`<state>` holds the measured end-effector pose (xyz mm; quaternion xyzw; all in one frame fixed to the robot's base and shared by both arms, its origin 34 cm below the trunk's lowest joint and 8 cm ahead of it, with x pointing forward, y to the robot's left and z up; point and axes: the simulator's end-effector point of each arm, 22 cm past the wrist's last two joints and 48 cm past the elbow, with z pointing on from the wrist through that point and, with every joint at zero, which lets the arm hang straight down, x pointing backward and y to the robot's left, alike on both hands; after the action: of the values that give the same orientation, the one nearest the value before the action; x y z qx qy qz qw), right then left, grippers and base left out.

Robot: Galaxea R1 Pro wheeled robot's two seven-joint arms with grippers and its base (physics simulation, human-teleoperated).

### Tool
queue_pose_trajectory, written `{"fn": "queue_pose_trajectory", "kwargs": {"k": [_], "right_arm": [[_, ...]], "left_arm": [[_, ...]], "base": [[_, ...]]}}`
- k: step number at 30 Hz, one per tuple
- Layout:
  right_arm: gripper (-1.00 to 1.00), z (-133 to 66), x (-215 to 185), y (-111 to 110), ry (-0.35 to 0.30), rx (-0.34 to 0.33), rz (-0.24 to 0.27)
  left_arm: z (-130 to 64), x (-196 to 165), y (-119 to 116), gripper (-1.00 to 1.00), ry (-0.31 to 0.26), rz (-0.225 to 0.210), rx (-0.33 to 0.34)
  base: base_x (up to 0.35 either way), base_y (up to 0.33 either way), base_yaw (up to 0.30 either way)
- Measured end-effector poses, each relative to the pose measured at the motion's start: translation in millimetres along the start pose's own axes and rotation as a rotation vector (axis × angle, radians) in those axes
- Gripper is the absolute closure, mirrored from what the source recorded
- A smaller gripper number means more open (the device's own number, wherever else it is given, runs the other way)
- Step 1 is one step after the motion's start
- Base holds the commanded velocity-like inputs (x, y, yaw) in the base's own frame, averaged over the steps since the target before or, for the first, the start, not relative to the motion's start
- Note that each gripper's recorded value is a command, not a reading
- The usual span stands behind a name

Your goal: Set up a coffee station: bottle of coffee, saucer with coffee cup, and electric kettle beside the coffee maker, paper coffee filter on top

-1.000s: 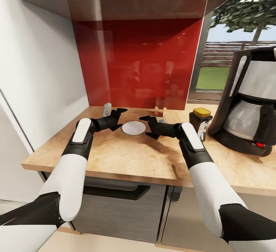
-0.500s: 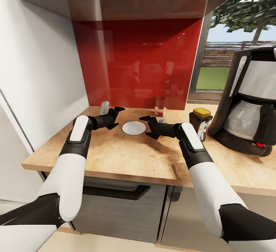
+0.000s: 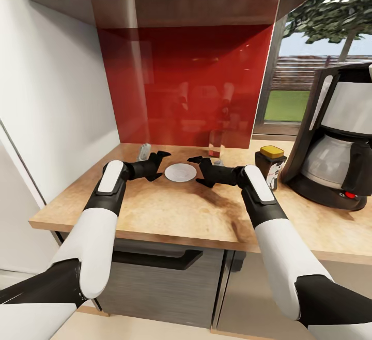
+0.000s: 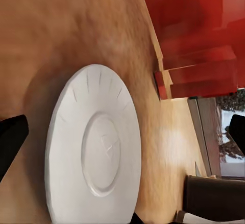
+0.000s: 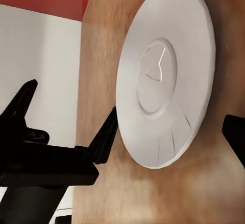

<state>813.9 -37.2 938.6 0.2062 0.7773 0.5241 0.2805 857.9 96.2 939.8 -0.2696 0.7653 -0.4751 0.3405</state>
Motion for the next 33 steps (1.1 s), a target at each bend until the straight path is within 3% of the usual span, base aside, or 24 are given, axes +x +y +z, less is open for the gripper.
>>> {"fn": "queue_pose_trajectory", "kwargs": {"k": [33], "right_arm": [[-1.00, 1.6, 3.1, 2.4, 0.006, -0.006, 0.004]], "left_arm": [[0.2, 0.1, 0.4, -1.00, 0.000, -0.005, 0.001]], "base": [[0.000, -0.011, 0.000]]}}
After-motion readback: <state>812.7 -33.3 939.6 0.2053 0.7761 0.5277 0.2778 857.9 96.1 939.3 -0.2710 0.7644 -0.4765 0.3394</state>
